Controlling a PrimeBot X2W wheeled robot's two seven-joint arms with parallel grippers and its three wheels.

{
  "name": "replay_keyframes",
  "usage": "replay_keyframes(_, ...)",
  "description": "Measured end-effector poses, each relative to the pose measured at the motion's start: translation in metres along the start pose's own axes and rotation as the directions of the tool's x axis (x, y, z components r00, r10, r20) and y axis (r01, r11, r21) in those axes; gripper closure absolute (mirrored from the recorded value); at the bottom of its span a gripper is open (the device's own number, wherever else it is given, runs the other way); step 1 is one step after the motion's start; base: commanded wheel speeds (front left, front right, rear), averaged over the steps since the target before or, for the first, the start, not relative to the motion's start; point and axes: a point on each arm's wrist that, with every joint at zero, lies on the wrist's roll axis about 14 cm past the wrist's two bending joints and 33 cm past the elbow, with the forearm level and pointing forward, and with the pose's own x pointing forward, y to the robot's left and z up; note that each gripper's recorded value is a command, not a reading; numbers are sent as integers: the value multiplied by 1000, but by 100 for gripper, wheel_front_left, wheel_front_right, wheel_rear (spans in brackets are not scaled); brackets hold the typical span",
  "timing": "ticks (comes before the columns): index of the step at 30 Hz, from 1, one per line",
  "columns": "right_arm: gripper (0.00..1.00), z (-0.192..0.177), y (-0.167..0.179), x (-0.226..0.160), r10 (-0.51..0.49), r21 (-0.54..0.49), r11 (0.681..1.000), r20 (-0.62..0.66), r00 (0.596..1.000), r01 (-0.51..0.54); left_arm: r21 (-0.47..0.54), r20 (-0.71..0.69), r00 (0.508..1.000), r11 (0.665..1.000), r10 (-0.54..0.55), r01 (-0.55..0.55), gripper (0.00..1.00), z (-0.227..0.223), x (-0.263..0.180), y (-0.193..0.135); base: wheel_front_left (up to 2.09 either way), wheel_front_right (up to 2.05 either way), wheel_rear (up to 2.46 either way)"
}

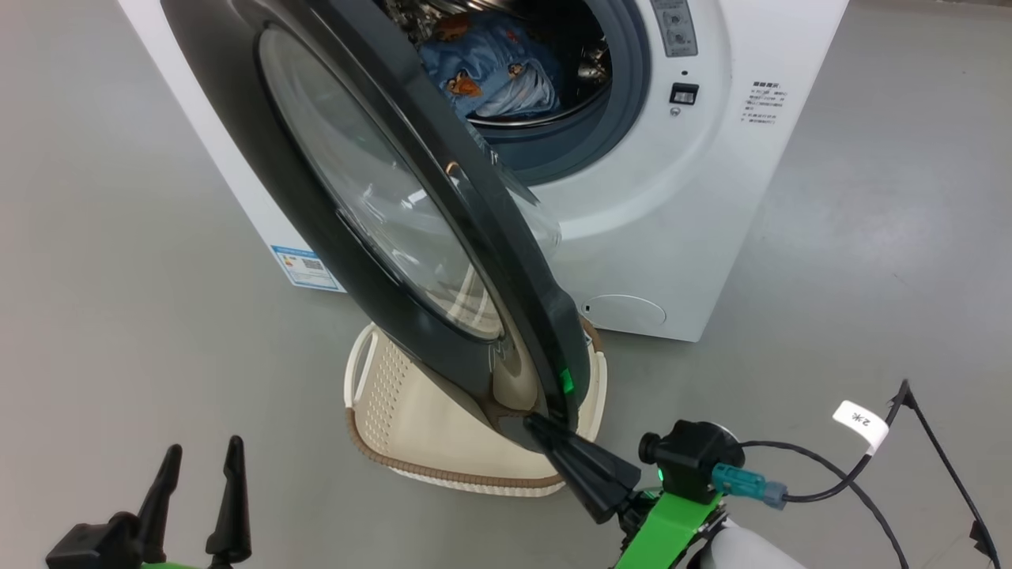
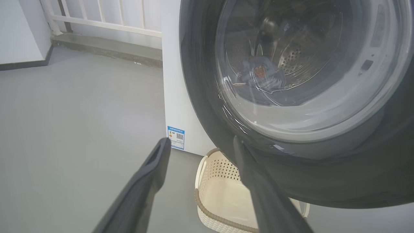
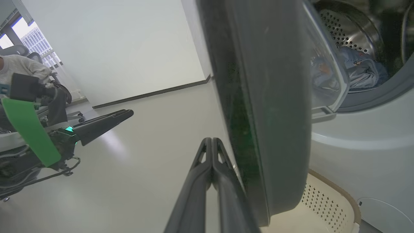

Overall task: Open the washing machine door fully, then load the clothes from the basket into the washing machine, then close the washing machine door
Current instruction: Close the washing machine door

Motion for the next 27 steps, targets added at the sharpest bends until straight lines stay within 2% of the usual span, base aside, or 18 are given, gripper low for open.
replay_keyframes(9,100,5,-18,2,-55,19,998,21,998,54,3,0,1000,1000,-6,6,0,0,6,-2,0,0,0)
replay_keyframes(27,100,44,-103,16,-231,-17,972,130,964,235,-2,7,999,999,-40,40,0,1,28,-18,0,0,0)
